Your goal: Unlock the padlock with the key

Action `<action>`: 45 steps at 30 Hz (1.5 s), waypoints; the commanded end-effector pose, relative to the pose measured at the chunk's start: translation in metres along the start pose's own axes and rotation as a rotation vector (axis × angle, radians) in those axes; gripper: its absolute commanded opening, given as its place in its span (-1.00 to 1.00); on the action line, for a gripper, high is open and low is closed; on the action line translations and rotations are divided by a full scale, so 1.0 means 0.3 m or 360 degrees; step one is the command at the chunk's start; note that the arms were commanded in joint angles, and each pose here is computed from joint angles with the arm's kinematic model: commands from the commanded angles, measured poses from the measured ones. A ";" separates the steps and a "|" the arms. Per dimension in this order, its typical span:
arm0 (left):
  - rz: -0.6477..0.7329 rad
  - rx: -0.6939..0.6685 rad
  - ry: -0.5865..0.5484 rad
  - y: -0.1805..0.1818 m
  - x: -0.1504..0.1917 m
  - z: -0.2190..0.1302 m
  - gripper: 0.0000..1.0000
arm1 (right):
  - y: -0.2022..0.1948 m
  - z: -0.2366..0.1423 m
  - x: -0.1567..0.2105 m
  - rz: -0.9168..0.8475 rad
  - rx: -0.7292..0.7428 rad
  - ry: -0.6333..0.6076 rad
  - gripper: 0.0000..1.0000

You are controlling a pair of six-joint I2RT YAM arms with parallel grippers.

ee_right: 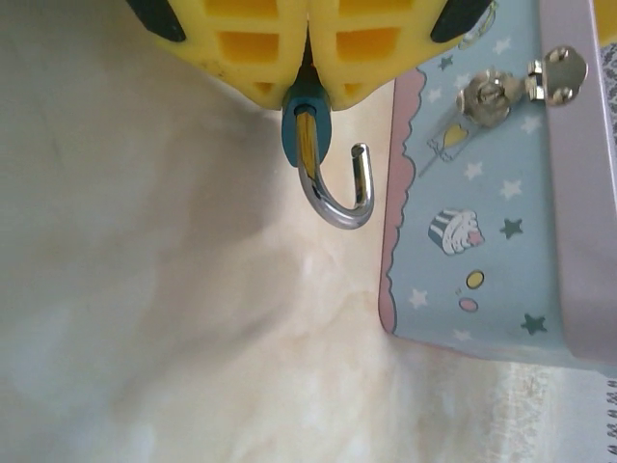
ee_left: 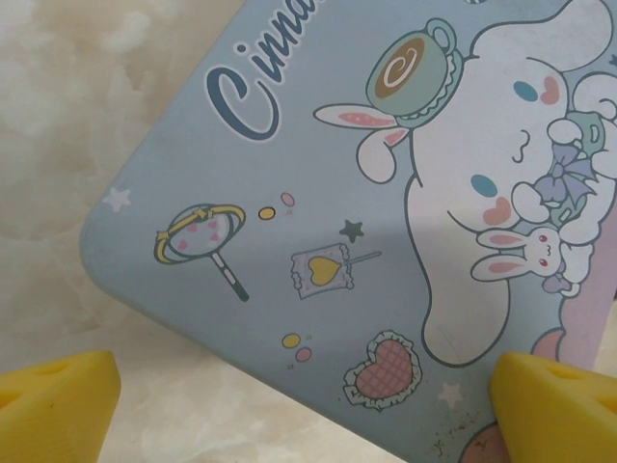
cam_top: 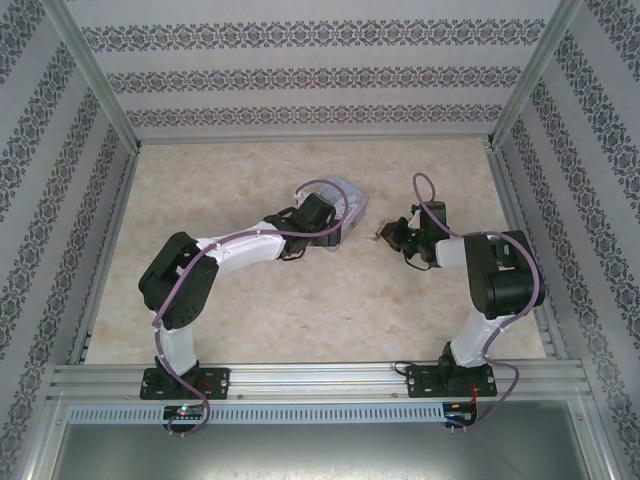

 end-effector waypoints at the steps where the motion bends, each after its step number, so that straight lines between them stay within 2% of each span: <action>1: 0.0230 -0.0102 0.0405 0.066 0.181 -0.017 0.99 | -0.004 -0.042 0.026 0.0006 -0.0015 -0.0017 -1.00; 5: 0.0198 0.0005 0.0348 0.030 0.118 -0.068 0.99 | -0.055 -0.084 0.067 0.0062 0.0027 -0.0033 -0.97; 9: 0.0159 0.0094 0.0301 0.007 0.069 -0.123 0.99 | -0.107 -0.137 0.099 0.0139 0.0072 -0.0063 -0.51; 14: 0.0113 0.0177 0.0234 0.000 0.021 -0.204 0.99 | -0.142 -0.206 0.122 0.0229 0.0081 -0.0096 -0.15; 17: 0.0084 0.0205 0.0173 0.014 -0.012 -0.266 0.99 | -0.132 -0.252 0.129 0.0242 0.0079 -0.0128 0.13; 21: 0.0043 0.0197 0.0038 0.066 -0.068 -0.369 0.99 | -0.065 -0.326 0.117 0.0182 0.0065 -0.0184 0.61; 22: 0.0035 0.0189 -0.0002 0.086 -0.083 -0.398 0.99 | -0.035 -0.350 0.106 0.0138 0.0055 -0.0212 0.80; 27: -0.0015 -0.0023 -0.0266 0.245 -0.150 -0.536 0.99 | 0.108 -0.484 0.044 -0.0107 0.0099 -0.0387 0.96; 29: -0.0052 -0.0131 -0.0391 0.325 -0.171 -0.587 0.99 | 0.149 -0.537 0.015 -0.0212 0.0152 -0.0488 0.96; 32: -0.0068 -0.0363 -0.0605 0.461 -0.180 -0.644 0.99 | 0.186 -0.607 -0.036 -0.0343 0.0249 -0.0679 0.96; 36: 0.0035 -0.0663 -0.0877 0.597 -0.168 -0.688 0.99 | 0.193 -0.686 -0.100 -0.0376 0.0317 -0.1023 0.96; 38: 0.0081 -0.0803 -0.0906 0.660 -0.149 -0.680 0.99 | 0.171 -0.723 -0.127 -0.0340 0.0331 -0.1246 0.96; 40: 0.0111 -0.0906 -0.0817 0.719 -0.121 -0.650 0.99 | 0.162 -0.740 -0.145 -0.0457 0.0370 -0.1380 0.97; 42: 0.0100 -0.0932 -0.0738 0.766 -0.088 -0.602 0.99 | 0.153 -0.742 -0.158 -0.0609 0.0489 -0.1414 0.96; 45: 0.0145 -0.0945 -0.0737 0.804 -0.051 -0.530 0.99 | 0.130 -0.708 -0.173 -0.0794 0.0652 -0.1363 0.97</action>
Point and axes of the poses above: each hand's point on the last joint's axis, 136 mm out from that joint toward the fingers, its own z axis out along the fingers, its own y axis along the line the jaws close on, x = y × z, the point moved 4 cm from there along -z, back along the fingers, and after that the axes turned 4 degrees about z, right-handed, at the moved point
